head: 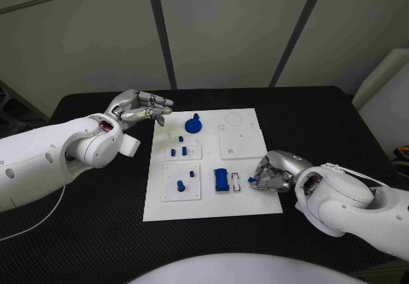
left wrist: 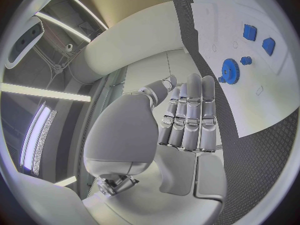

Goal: Assemble the parts on the task board

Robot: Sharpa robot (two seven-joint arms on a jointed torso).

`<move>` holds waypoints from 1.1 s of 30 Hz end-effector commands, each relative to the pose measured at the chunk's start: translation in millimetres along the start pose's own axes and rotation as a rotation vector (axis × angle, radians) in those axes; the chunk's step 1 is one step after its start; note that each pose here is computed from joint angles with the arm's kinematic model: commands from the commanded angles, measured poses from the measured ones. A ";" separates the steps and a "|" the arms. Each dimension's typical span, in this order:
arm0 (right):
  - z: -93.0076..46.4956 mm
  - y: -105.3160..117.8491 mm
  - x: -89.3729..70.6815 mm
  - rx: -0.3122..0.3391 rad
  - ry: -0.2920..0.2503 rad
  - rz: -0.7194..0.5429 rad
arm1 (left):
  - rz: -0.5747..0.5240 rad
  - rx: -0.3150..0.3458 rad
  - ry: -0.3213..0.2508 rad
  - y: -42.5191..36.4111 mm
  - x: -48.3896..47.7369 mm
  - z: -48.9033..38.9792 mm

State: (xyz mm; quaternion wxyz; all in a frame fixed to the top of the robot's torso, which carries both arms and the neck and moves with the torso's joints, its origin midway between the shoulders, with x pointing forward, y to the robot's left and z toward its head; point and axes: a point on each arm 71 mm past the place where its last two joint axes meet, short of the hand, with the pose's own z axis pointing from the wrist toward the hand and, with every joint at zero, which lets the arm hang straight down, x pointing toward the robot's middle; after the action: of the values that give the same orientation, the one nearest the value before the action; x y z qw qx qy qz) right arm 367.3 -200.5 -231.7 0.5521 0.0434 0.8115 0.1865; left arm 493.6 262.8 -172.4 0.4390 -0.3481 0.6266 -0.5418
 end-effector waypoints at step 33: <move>15.0 25.6 16.1 0.006 0.061 0.196 | -0.006 0.003 0.013 -1.2 3.1 1.5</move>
State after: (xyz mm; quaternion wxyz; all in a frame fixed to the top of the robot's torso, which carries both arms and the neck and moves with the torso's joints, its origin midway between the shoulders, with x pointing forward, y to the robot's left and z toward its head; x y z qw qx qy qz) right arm 371.8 -168.6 -237.6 0.5203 0.1284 0.8064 0.2501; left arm 493.9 260.5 -172.5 0.4374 -0.3474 0.6270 -0.5431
